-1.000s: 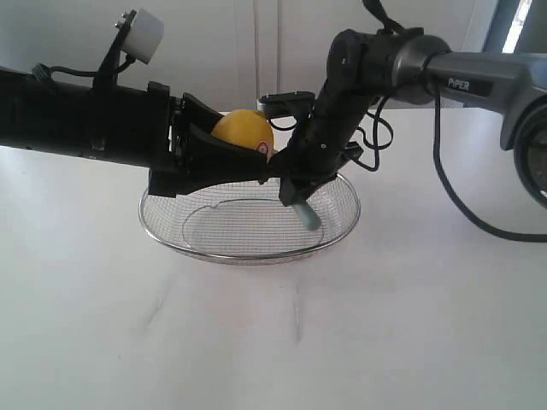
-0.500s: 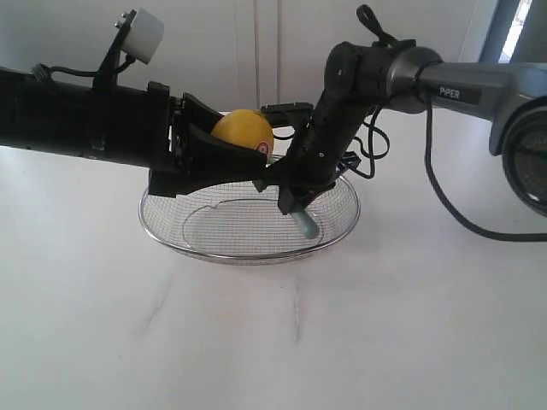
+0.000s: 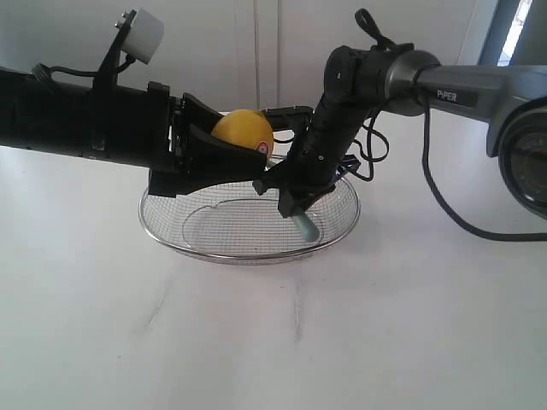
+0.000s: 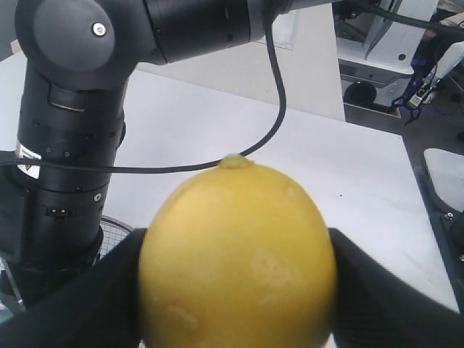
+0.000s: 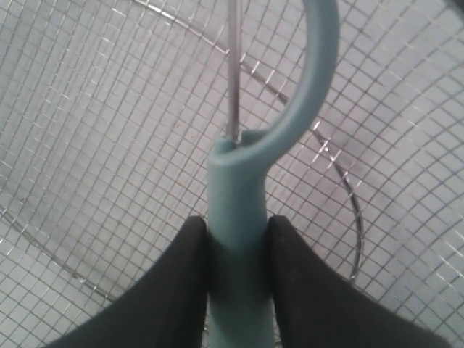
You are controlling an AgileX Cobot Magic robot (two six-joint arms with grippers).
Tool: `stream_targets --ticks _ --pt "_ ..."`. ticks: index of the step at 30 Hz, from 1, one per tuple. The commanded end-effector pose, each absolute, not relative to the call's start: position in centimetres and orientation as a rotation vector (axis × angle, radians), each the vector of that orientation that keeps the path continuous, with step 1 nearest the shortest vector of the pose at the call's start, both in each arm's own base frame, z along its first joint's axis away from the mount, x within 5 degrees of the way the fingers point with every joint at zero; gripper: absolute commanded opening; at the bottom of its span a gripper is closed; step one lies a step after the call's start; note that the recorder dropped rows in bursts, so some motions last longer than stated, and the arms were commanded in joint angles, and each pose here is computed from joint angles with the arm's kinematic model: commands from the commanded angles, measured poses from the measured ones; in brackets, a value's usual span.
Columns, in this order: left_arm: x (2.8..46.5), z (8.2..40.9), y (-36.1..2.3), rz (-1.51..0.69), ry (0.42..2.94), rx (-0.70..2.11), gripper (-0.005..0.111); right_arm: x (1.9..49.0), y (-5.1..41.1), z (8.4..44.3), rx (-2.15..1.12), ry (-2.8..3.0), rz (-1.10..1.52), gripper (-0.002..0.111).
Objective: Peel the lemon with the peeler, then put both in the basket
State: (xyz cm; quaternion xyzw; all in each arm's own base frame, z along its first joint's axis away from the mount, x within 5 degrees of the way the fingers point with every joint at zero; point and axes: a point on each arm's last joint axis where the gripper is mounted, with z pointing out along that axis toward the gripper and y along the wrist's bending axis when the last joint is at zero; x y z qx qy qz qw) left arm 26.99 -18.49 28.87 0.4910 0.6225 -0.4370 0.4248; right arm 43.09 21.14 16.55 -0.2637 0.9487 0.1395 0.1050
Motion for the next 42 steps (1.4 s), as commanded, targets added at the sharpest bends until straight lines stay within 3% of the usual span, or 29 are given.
stream_targets --ticks 1,12,20,31,36,42 --pt "26.7 29.4 -18.7 -1.128 1.529 1.22 0.0 43.1 21.2 16.8 -0.778 2.788 0.419 0.019" --pt "26.7 29.4 -18.7 -1.128 1.529 1.22 0.0 43.1 21.2 16.8 -0.78 2.789 0.417 0.039" --pt "26.7 29.4 -18.7 -1.128 1.529 1.22 0.0 43.1 21.2 16.8 -0.774 2.791 0.417 0.04" --pt "26.7 29.4 -18.7 -1.128 1.529 1.22 0.0 42.7 21.0 19.8 -0.772 2.738 0.421 0.04" --pt "26.7 29.4 -18.7 -1.128 1.529 1.22 0.0 42.2 20.9 20.6 -0.788 2.754 0.426 0.034" --pt "26.7 29.4 -18.7 -1.128 1.529 1.22 0.0 41.6 20.7 21.1 -0.807 2.788 0.438 0.012"
